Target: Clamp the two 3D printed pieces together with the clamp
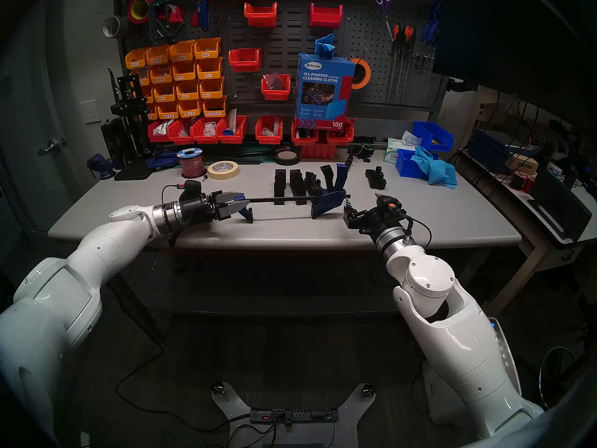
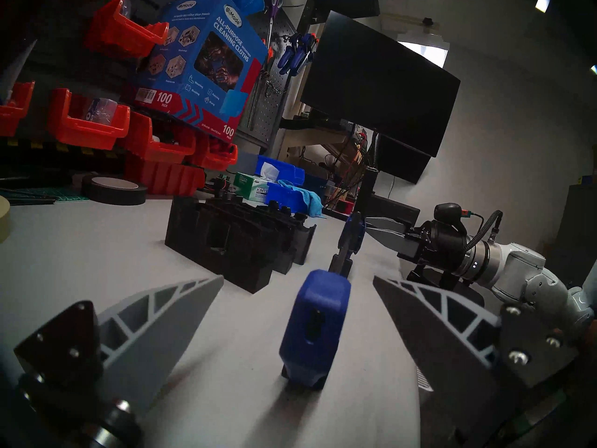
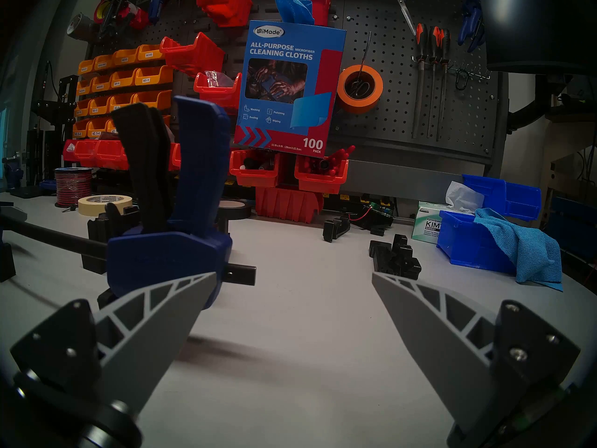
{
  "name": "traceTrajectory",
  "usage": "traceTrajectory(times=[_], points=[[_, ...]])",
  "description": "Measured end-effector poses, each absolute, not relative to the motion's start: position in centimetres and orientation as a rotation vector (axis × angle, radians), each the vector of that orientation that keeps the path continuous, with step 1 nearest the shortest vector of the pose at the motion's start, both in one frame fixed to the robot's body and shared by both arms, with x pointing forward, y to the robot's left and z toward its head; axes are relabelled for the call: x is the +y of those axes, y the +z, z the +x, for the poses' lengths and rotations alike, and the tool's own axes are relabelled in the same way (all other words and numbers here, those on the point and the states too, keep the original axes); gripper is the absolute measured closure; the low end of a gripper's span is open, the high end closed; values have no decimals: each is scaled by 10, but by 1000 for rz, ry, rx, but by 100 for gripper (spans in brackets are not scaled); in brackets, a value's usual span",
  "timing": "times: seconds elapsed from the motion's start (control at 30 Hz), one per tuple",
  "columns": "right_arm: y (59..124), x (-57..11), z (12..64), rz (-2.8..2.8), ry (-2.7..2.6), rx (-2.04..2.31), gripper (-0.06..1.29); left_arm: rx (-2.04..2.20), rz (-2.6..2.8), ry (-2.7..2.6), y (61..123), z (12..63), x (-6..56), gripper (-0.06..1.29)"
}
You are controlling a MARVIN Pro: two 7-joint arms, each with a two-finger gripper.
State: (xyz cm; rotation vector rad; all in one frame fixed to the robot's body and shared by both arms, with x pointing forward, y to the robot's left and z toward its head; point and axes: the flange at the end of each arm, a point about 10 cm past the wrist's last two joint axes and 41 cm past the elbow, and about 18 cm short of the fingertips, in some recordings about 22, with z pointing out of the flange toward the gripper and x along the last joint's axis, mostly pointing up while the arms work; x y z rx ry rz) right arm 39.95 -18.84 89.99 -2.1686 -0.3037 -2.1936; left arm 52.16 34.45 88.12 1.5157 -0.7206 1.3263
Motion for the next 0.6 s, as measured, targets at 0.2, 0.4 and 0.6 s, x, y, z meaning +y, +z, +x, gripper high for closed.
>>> traceTrajectory(times=[0.2,0.4,0.6], points=[[900,-188,400,-2169,-2194,-304,-3,-717,1497,1281,882,521,344,-3],[900,-188,400,-2169,-2194,-304,-3,-703,1498,1264,882,522,344,-3],[900,-188,400,-2169,-2194,-304,-3,-700,1509,1251,882,523,346,-3]])
